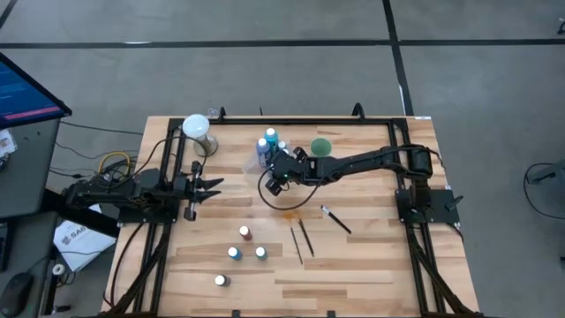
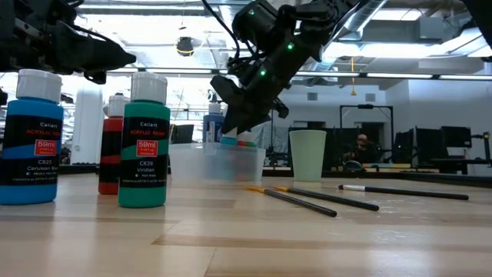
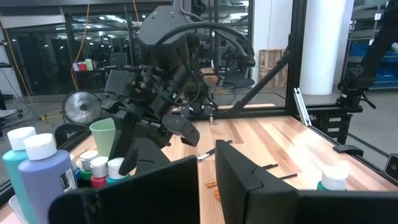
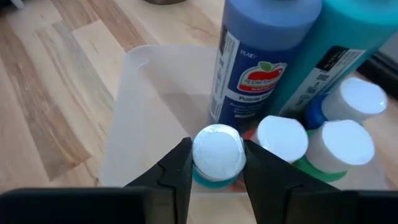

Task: Pick & Place Paint Supplies
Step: Put the small light blue paint bottle into the transparent bin, then put the small green paint bottle into the transparent bin

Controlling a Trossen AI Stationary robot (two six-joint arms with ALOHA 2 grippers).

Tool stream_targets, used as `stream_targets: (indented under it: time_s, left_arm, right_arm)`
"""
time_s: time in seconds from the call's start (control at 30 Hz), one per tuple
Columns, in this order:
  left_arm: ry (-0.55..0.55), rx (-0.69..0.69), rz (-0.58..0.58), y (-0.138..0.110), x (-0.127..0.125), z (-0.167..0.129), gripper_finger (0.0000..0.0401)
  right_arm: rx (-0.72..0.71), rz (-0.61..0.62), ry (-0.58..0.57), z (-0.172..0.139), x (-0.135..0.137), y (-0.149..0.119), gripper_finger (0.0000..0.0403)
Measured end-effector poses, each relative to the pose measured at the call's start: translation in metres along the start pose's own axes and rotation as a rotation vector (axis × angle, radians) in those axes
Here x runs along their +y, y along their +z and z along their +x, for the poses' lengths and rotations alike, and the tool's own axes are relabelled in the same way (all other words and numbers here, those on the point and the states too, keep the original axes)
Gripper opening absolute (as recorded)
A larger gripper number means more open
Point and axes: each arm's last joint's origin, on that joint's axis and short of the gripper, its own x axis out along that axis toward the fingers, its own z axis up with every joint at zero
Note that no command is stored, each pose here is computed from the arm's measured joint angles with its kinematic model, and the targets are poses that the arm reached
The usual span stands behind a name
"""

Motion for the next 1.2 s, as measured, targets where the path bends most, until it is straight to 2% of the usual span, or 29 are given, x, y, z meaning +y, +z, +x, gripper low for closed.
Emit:
stream_targets:
  time_s: [0.3,0.47,0.63,0.8,0.9,1.03,1.1,1.2]
  left_arm:
    - [0.0,-0.002,0.0,0.0,0.0,0.0,0.0001]
    - [0.0,-0.005,0.0,0.001,0.0,0.0,0.0001]
    - [0.0,-0.007,0.0,0.001,0.0,0.0,0.0001]
    - [0.001,-0.007,0.0,0.001,0.0,0.0,0.0001]
    - [0.0,-0.008,0.0,0.001,0.0,0.0,0.0001]
    - [0.001,-0.008,0.0,0.001,0.0,0.0,0.0001]
    - [0.001,-0.008,0.0,0.001,0.0,0.0,0.0001]
    - [0.001,-0.009,0.0,0.001,0.0,0.0,0.0001]
  right_arm:
    - [0.013,0.005,0.028,0.001,-0.002,0.001,0.0124]
    - [0.004,0.008,0.03,0.001,-0.002,0.002,0.0162]
    - [-0.003,0.008,0.025,-0.003,-0.003,0.019,0.0207]
    - [-0.039,-0.041,0.05,-0.018,0.006,0.043,0.0219]
    - [-0.111,-0.072,0.122,-0.042,0.024,0.065,0.0215]
    - [-0.16,-0.142,0.324,-0.078,0.06,0.078,0.0207]
    - [-0.19,-0.189,0.396,-0.098,0.081,0.076,0.0204]
    - [-0.183,-0.278,0.45,-0.117,0.108,0.056,0.02]
